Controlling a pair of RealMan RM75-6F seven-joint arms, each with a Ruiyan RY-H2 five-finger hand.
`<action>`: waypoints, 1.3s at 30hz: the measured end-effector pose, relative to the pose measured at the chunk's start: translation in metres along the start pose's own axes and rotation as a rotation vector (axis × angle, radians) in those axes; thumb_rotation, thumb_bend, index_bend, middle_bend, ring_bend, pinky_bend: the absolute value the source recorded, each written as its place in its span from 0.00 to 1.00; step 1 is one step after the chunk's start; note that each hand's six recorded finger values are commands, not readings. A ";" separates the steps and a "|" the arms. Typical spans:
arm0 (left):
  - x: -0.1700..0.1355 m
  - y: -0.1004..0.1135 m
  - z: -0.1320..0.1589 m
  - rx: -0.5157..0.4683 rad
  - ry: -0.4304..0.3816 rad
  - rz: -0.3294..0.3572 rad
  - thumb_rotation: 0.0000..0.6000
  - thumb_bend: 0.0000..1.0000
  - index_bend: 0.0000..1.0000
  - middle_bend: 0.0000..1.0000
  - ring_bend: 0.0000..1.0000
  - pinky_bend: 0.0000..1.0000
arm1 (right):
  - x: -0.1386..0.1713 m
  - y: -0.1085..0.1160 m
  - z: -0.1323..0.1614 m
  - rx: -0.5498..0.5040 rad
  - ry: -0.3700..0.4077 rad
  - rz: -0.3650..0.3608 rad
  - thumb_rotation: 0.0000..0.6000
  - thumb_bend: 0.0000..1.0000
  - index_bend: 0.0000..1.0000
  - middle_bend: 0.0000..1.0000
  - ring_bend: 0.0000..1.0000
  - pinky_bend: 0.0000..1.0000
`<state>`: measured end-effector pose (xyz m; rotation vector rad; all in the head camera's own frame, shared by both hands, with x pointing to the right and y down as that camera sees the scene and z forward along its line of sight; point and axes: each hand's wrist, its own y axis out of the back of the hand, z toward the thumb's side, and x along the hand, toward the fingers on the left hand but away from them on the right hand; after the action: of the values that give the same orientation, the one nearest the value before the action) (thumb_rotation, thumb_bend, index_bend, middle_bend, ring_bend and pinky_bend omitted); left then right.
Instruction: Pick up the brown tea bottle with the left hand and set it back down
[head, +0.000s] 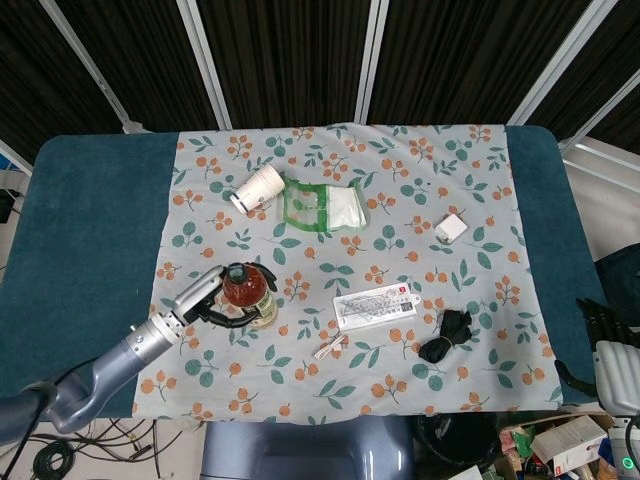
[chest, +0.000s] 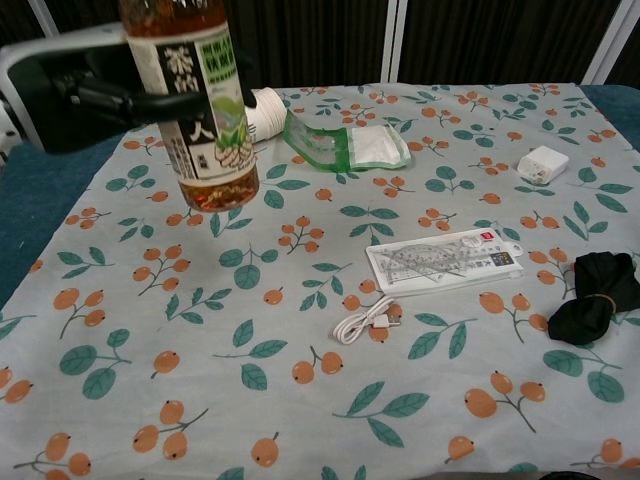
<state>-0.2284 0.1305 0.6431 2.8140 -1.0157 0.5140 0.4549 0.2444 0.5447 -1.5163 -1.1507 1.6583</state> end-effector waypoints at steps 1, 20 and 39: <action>0.000 -0.001 -0.008 0.011 0.014 0.009 1.00 0.55 0.34 0.42 0.37 0.51 | 0.000 0.000 0.000 0.001 0.002 -0.001 1.00 0.19 0.00 0.05 0.06 0.15; 0.020 -0.003 -0.091 -0.015 0.136 0.111 1.00 0.53 0.34 0.42 0.35 0.51 | 0.000 0.001 -0.002 -0.004 0.003 -0.007 1.00 0.19 0.00 0.05 0.06 0.15; 0.028 -0.014 -0.116 0.118 0.132 0.100 1.00 0.20 0.01 0.01 0.00 0.25 | -0.001 0.001 -0.002 -0.011 0.007 -0.003 1.00 0.19 0.00 0.05 0.06 0.15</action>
<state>-0.2318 0.1488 0.7622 2.7946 -1.1389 0.7839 0.4574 0.2437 0.5438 -1.5247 -1.1597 1.6458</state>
